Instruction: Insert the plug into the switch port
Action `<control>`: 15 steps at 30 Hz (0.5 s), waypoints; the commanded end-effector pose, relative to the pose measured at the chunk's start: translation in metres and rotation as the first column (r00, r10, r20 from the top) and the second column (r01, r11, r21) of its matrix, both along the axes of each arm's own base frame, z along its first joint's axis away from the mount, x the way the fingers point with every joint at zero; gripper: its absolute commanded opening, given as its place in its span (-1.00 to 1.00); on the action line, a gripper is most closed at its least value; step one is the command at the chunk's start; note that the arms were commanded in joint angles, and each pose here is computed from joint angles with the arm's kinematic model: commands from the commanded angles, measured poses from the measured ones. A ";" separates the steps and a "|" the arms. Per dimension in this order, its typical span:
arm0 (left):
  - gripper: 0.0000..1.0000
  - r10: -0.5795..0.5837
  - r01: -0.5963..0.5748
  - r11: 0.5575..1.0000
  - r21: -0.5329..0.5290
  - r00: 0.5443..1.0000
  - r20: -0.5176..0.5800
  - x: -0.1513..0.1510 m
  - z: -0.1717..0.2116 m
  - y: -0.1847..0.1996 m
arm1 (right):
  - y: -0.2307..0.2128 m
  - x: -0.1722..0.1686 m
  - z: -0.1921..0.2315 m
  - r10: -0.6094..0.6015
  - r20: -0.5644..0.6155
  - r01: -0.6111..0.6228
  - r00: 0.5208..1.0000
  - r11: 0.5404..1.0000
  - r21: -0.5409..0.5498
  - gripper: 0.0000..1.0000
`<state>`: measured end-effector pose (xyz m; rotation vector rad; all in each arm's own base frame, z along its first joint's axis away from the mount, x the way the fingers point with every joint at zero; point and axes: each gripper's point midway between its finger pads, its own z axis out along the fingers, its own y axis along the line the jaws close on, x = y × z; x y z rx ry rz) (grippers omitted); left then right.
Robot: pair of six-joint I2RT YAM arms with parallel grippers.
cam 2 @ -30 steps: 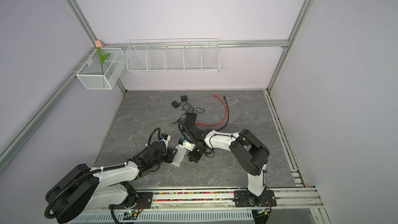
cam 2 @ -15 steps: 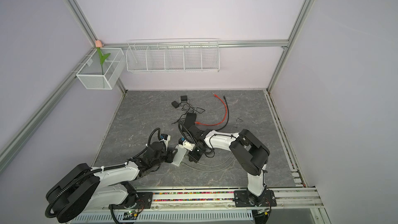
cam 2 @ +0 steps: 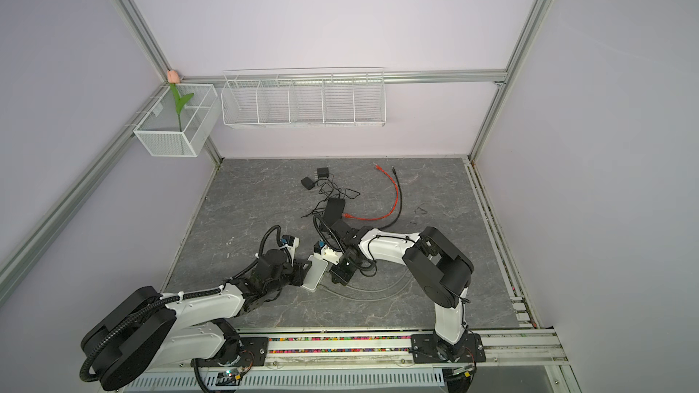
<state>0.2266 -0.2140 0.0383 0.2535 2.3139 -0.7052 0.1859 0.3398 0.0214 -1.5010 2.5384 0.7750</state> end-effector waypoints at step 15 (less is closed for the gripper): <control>-0.60 -0.319 0.299 0.940 -0.161 0.940 -0.116 -0.065 0.010 -0.047 | 0.089 0.071 0.068 -0.045 0.372 -0.109 0.927 0.918 0.382 -0.82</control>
